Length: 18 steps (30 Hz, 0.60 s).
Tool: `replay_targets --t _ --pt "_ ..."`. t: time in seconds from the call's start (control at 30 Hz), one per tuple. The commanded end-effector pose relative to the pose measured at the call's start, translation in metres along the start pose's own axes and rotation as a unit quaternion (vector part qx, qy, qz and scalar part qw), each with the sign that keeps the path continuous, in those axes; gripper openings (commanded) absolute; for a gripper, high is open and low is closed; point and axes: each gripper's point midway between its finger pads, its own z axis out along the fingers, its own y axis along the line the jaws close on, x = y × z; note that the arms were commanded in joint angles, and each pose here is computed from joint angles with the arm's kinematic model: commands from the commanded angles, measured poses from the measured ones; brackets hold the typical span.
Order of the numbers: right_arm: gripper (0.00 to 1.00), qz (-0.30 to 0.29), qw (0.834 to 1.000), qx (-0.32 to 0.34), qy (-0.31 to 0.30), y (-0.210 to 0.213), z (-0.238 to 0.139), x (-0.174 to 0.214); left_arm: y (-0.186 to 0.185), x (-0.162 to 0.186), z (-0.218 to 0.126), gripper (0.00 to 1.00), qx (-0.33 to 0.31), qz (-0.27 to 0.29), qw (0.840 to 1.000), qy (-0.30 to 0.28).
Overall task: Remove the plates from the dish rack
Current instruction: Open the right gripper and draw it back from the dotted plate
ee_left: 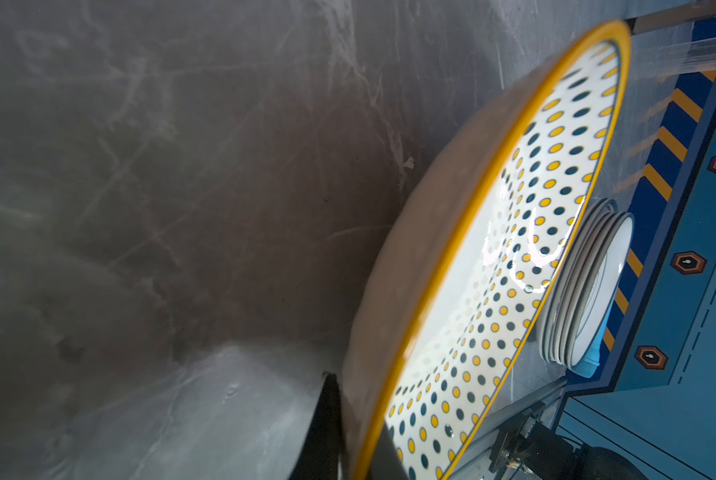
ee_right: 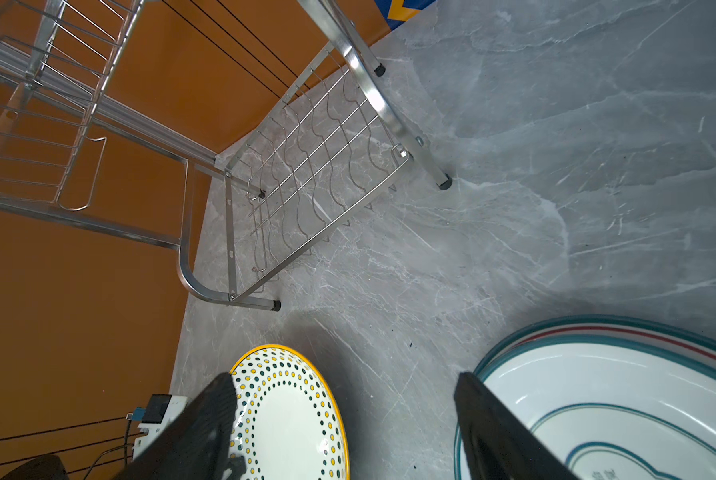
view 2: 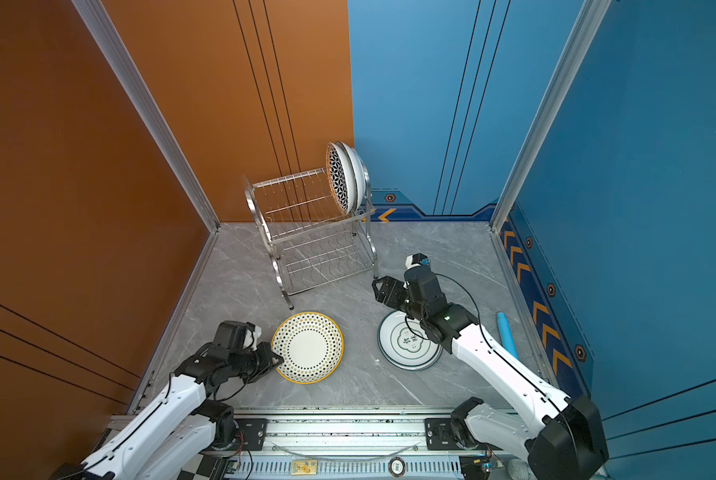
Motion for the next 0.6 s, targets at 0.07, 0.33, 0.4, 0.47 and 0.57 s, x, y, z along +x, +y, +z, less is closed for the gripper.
replay_targets --t 0.07,0.33,0.4,0.47,0.57 --pt "0.81 -0.01 1.0 0.022 0.002 -0.015 -0.005 0.005 -0.021 -0.01 -0.001 0.0 0.048 0.021 0.999 -0.011" --pt "0.81 -0.013 1.0 0.016 0.004 -0.014 -0.008 0.004 -0.011 -0.01 0.005 0.0 0.033 0.015 0.999 -0.01" --pt "0.81 -0.013 1.0 0.016 0.003 -0.014 -0.009 0.003 -0.009 -0.009 0.006 0.04 0.032 0.013 0.999 -0.008" --pt "0.81 -0.015 1.0 0.015 0.002 -0.013 -0.01 0.002 -0.007 -0.01 0.007 0.07 0.027 0.014 1.0 -0.008" --pt "0.81 -0.016 1.0 0.016 0.001 -0.014 -0.012 0.002 -0.006 -0.01 0.008 0.09 0.023 0.013 1.0 -0.008"
